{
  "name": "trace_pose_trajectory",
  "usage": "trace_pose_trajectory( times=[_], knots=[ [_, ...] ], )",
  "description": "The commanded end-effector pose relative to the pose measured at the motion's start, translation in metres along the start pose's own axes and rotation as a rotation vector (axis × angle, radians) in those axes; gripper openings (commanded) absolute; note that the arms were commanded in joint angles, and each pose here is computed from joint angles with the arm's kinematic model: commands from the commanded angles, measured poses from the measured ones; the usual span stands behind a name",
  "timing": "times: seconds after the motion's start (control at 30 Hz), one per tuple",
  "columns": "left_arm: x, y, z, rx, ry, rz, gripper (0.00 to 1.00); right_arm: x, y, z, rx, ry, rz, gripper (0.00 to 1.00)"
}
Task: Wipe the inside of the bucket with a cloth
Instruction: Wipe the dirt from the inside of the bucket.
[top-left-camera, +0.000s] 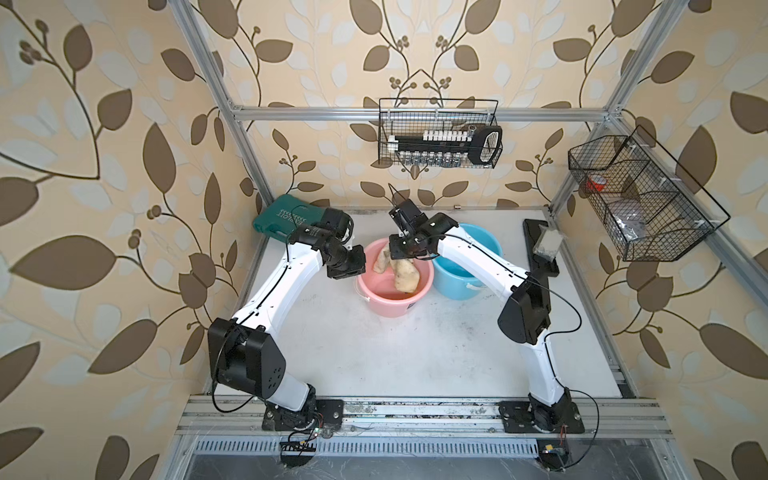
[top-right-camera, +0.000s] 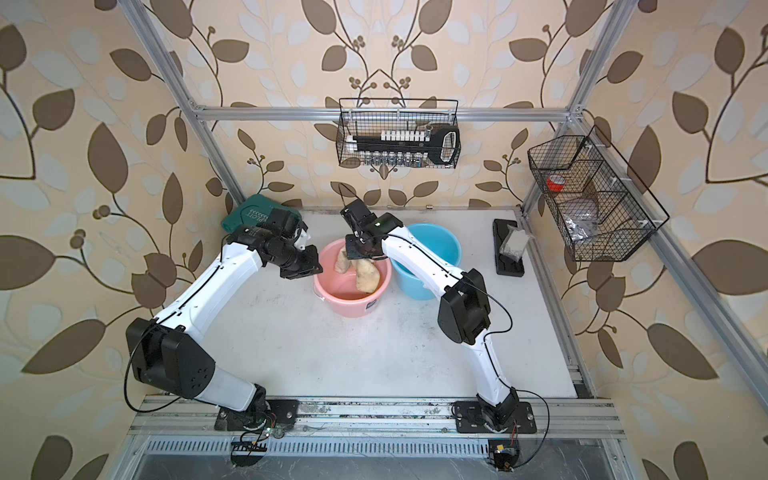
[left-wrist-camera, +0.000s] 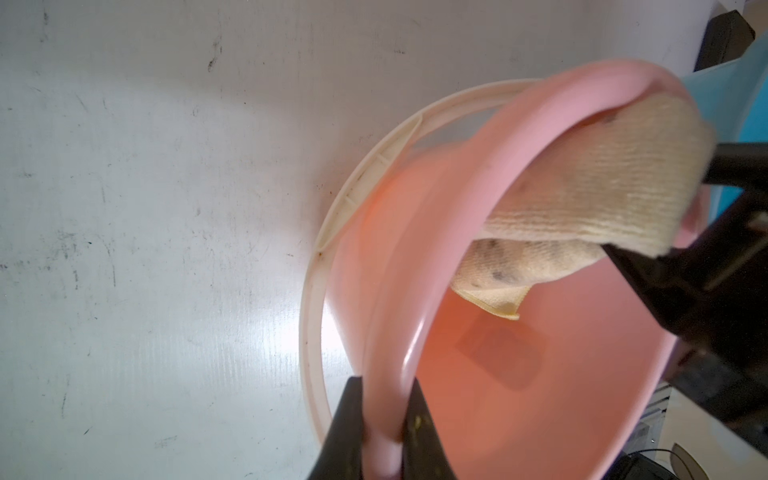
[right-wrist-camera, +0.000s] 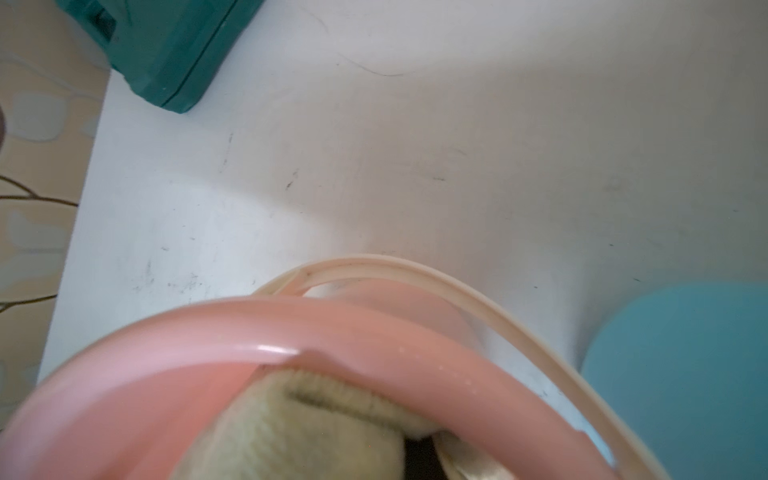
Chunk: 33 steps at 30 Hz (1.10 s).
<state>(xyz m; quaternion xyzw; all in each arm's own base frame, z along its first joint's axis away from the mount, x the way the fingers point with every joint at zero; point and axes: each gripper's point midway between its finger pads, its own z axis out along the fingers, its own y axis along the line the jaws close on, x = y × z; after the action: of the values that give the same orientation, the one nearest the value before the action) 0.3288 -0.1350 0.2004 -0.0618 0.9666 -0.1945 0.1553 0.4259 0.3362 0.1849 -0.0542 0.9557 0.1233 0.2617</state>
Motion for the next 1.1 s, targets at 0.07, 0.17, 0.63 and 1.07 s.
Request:
trace_pose_trajectory(
  times=[0.07, 0.17, 0.63, 1.07],
  knots=[
    [0.004, -0.005, -0.024, -0.005, -0.036, 0.050, 0.00, -0.020, -0.040, -0.048, 0.127, -0.143, 0.033, 0.00],
    [0.003, -0.007, -0.024, 0.003, -0.038, 0.051, 0.00, -0.020, -0.046, -0.058, 0.132, -0.179, 0.054, 0.00],
    [0.014, -0.020, -0.030, 0.093, -0.026, 0.071, 0.00, -0.040, 0.041, -0.013, -0.071, -0.128, 0.080, 0.00],
    [0.002, -0.024, -0.020, 0.098, -0.017, 0.056, 0.00, 0.007, 0.114, -0.013, -0.352, -0.005, 0.038, 0.00]
  ],
)
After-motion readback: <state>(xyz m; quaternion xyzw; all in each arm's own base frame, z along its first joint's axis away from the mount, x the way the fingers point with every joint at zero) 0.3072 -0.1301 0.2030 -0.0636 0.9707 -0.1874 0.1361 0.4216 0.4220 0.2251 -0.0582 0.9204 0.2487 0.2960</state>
